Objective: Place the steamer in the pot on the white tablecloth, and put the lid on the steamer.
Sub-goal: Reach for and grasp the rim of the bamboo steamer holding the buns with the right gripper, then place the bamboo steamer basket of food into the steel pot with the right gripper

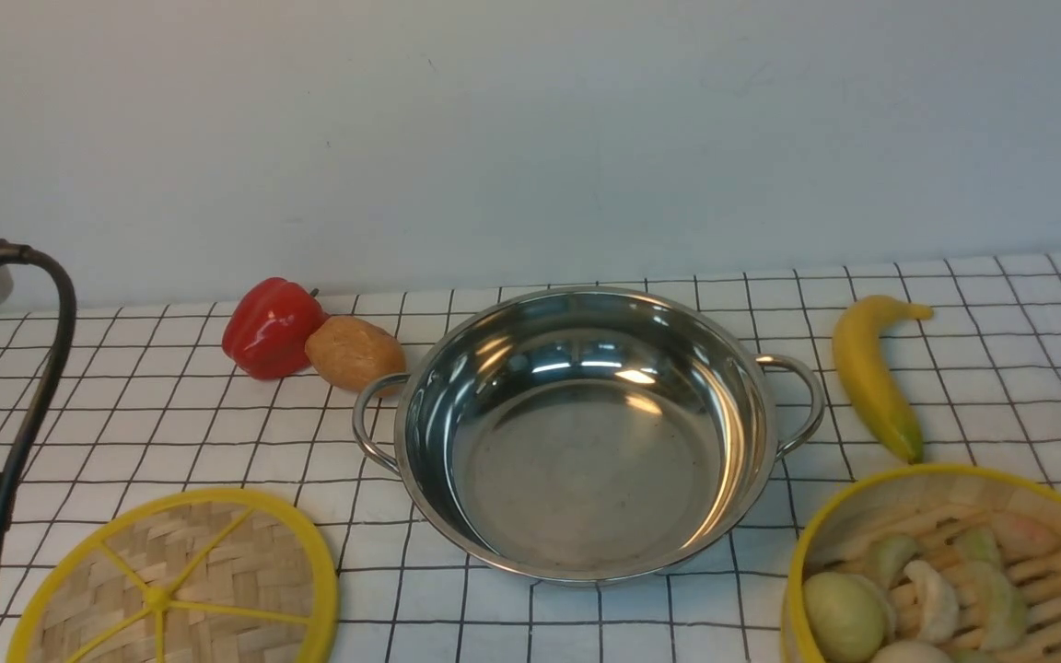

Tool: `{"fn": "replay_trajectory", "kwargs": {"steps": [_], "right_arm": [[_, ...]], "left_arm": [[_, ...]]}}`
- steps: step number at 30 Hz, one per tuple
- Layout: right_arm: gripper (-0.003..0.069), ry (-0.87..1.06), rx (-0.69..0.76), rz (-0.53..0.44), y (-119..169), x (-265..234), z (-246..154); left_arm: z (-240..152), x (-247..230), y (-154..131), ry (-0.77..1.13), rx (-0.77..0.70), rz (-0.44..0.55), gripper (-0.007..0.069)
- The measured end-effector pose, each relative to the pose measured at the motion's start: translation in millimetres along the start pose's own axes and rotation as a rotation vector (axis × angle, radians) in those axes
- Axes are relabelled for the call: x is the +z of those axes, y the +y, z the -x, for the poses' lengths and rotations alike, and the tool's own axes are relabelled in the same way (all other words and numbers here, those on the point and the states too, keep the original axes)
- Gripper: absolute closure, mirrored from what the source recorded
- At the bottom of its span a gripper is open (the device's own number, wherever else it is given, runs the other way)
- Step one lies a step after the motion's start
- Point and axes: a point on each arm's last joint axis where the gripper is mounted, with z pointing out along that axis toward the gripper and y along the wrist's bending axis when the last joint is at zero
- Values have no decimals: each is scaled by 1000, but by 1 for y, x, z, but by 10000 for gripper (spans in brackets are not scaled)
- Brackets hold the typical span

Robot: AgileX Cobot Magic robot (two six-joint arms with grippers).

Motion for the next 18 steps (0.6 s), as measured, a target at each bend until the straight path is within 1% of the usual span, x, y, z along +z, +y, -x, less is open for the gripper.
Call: {"fn": "replay_trajectory", "kwargs": {"steps": [10, 18], "right_arm": [[595, -9, -64, -26, -1, -49, 30], [595, 23, -103, -45, -2, -56, 31]], "left_arm": [[0, 0, 0, 0, 0, 0, 382], [0, 0, 0, 0, 0, 0, 382]]}}
